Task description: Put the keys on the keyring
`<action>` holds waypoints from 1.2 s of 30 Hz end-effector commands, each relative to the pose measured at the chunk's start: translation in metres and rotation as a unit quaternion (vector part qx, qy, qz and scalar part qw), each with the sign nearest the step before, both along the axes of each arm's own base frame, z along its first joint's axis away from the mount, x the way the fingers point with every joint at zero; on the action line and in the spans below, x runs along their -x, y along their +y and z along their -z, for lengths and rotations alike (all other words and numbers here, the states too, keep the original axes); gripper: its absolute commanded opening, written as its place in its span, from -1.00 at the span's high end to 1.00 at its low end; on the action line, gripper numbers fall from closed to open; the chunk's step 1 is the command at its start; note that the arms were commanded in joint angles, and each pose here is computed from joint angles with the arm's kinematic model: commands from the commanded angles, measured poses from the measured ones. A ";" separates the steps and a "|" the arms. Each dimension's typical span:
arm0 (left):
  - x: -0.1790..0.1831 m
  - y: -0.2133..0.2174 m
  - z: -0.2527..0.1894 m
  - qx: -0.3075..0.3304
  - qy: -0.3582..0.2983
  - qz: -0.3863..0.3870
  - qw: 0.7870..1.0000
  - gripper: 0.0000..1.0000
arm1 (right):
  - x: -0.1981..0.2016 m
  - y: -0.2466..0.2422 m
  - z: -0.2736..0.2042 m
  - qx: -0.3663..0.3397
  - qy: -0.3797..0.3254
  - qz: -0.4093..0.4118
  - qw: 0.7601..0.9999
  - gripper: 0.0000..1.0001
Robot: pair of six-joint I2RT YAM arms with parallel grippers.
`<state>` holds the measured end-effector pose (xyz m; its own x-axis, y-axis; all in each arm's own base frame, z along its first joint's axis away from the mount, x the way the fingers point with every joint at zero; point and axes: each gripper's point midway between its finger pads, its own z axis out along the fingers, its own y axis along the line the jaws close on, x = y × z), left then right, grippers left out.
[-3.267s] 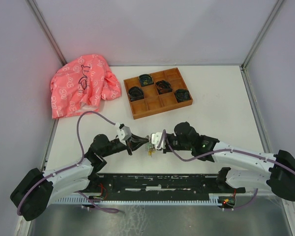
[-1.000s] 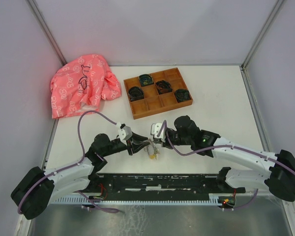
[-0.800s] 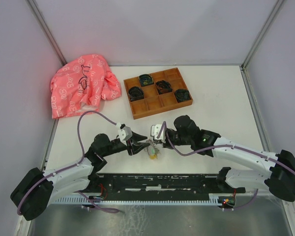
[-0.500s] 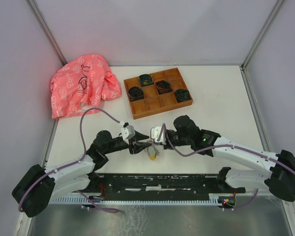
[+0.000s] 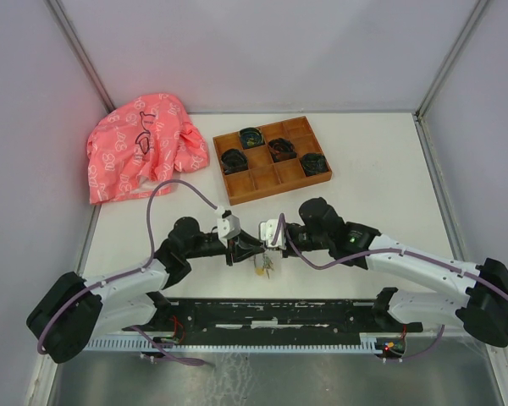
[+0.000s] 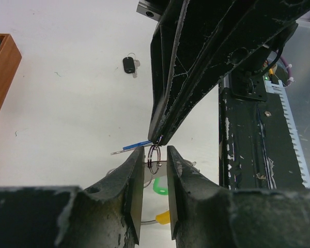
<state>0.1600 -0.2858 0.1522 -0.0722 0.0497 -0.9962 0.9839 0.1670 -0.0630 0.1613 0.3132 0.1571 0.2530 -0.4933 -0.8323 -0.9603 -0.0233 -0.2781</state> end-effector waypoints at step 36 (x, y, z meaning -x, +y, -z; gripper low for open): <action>-0.018 0.004 -0.043 0.077 -0.012 -0.064 0.995 0.95 | 0.009 0.006 -0.005 -0.045 -0.031 0.015 0.998 0.99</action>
